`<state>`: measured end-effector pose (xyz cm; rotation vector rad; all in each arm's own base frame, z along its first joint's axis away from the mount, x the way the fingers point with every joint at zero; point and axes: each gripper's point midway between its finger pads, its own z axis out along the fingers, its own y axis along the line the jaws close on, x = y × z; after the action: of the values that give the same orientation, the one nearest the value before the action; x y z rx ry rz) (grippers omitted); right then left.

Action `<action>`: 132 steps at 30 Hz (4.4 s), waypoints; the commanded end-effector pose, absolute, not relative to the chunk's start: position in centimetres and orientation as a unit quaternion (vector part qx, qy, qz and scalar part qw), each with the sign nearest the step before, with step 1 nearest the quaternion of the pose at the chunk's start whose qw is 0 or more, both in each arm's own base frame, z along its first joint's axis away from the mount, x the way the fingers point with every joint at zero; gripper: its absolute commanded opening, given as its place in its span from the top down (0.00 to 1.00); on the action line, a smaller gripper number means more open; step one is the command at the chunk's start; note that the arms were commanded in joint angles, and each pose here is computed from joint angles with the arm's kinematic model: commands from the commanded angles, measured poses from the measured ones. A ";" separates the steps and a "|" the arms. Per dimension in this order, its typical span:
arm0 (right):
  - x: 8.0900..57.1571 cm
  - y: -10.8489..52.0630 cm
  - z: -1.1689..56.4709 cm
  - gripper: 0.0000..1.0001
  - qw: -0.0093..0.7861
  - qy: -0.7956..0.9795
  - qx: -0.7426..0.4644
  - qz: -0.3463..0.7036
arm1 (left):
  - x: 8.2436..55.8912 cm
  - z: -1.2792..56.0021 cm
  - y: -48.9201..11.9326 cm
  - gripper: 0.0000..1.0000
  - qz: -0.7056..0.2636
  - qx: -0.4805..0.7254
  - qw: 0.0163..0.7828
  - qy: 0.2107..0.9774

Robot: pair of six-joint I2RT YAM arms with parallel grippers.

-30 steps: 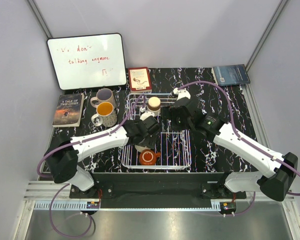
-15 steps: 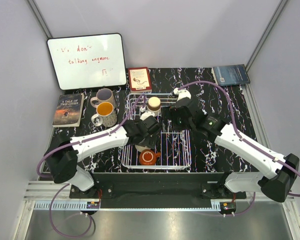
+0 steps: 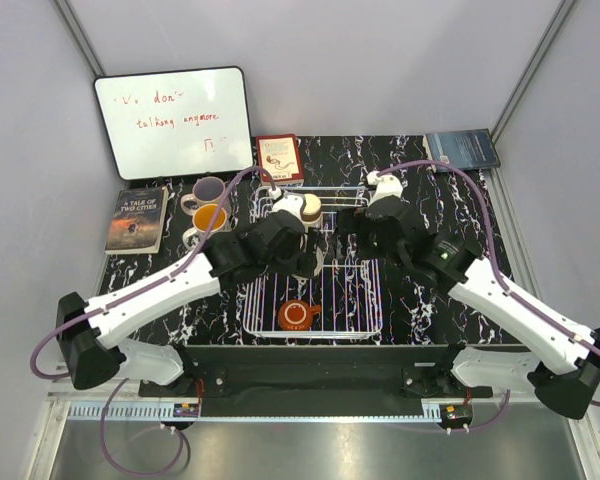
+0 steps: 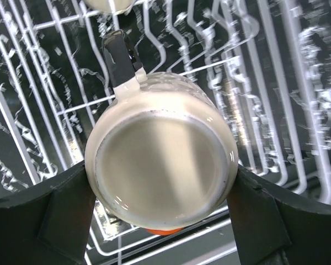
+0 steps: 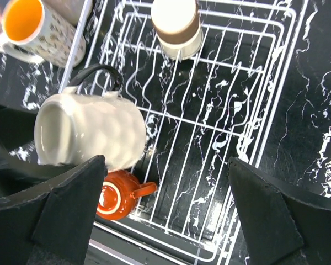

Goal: Unload the cups from the dish rack

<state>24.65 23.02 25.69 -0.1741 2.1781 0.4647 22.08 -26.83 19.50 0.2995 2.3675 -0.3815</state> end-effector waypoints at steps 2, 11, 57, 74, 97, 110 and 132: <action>25.1 21.0 28.8 0.00 0.478 0.854 -0.008 0.206 | 22.3 26.1 -29.6 1.00 -0.267 0.112 0.405 0.868; 24.6 20.8 30.5 0.00 0.458 0.840 0.035 0.289 | 21.0 31.5 -29.8 1.00 -0.487 0.075 0.424 0.760; 19.7 28.0 36.6 0.32 0.397 0.720 -0.074 0.564 | 17.1 34.2 -30.9 1.00 -0.764 0.117 0.282 0.569; 19.0 29.4 36.3 0.74 0.362 0.713 -0.099 0.592 | 16.8 33.7 -31.6 1.00 -0.762 0.140 0.256 0.578; 20.9 25.3 40.0 1.00 0.481 0.719 -0.084 0.494 | 21.8 28.3 -30.4 0.01 -0.623 0.061 0.295 0.721; 35.3 13.4 29.5 1.00 0.447 0.869 0.126 0.169 | 25.8 20.7 -23.4 0.01 -0.422 -0.153 0.304 0.840; 47.4 -1.9 13.5 1.00 0.274 0.905 0.322 -0.044 | 25.8 21.1 -17.8 0.01 -0.287 -0.157 0.380 0.865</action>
<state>45.96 -0.23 13.21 0.8223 2.4728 -0.0854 24.72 -18.67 18.57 -0.4288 2.2978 -0.7847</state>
